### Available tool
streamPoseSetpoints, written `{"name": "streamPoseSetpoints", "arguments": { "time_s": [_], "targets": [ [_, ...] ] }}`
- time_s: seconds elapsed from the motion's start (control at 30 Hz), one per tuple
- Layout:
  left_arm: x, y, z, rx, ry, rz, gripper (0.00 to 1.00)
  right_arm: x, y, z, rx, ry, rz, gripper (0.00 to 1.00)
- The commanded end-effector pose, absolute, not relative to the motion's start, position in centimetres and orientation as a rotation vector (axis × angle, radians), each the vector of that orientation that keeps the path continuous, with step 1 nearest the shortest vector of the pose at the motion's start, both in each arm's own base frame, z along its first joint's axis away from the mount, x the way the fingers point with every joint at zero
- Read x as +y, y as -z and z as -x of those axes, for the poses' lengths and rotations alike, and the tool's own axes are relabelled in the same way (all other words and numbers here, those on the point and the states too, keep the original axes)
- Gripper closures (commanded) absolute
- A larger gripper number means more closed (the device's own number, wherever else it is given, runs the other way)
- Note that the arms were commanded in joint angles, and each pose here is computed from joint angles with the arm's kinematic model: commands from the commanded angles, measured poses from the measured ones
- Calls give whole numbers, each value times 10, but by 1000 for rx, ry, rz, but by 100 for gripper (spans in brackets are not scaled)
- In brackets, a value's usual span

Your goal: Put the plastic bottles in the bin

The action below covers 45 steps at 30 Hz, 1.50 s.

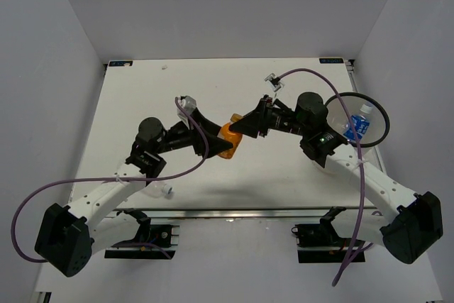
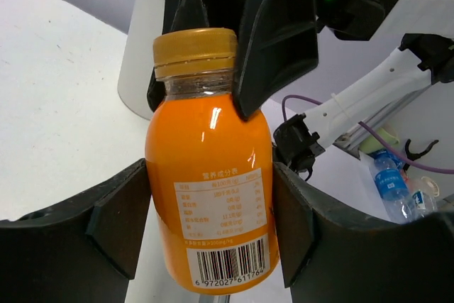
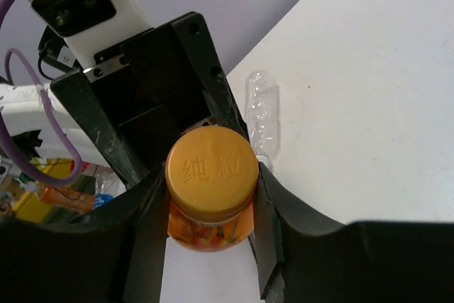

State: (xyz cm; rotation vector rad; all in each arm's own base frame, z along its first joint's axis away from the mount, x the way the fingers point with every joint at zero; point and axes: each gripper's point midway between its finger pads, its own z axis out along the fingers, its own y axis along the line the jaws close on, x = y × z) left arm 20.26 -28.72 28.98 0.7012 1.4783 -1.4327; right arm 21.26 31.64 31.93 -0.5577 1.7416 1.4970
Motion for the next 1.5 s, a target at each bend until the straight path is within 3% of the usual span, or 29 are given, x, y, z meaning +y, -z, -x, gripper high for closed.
{"name": "streamPoseSetpoints", "arguments": {
  "time_s": [0.0, 0.07, 0.1, 0.17, 0.2, 0.3, 0.37, 0.43, 0.63, 0.83, 1.03, 1.23, 1.4, 1.47],
  "targets": [
    [-289, -315, -205, 1404, 1423, -705, 70, 315, -332, -221, 1698, -1473, 482, 63],
    [-290, -313, -205, 1417, 1424, -705, 67, 313, -337, -223, 1676, -1461, 461, 73],
    [-290, -312, -206, 1425, 1424, -703, 49, 312, -339, -224, 1665, -1453, 454, 80],
    [-288, -309, -215, 1482, 1392, -648, 11, 307, -345, -232, 1640, -1394, 433, 84],
    [-287, -297, -220, 1566, 1370, -607, 2, 304, -347, -236, 1668, -1348, 416, 85],
    [-273, -286, -243, 1708, 1221, -461, 2, 276, -357, -267, 1697, -1063, 331, 88],
    [-253, -290, -267, 1758, 1065, -276, 2, 236, -366, -297, 1698, -789, 190, 96],
    [-230, -272, -279, 1875, 946, -85, 2, 181, -387, -314, 1687, -545, 5, 96],
    [-137, -209, -308, 2090, 370, 443, 2, 45, -415, -310, 1652, 54, -393, 97],
    [-51, -172, -298, 2126, 62, 869, 2, -17, -357, -300, 1857, 424, -528, 94],
    [3, -163, -269, 2094, -129, 1044, 2, -49, -325, -303, 1922, 608, -602, 80],
    [14, -152, -245, 2122, -215, 1081, 2, -49, -317, -313, 1943, 633, -581, 34],
    [13, -124, -230, 2186, -229, 1094, 2, -48, -318, -314, 1948, 628, -573, 11],
    [14, -116, -226, 2208, -246, 1093, 2, -49, -320, -313, 1945, 628, -574, 10]
  ]
}}
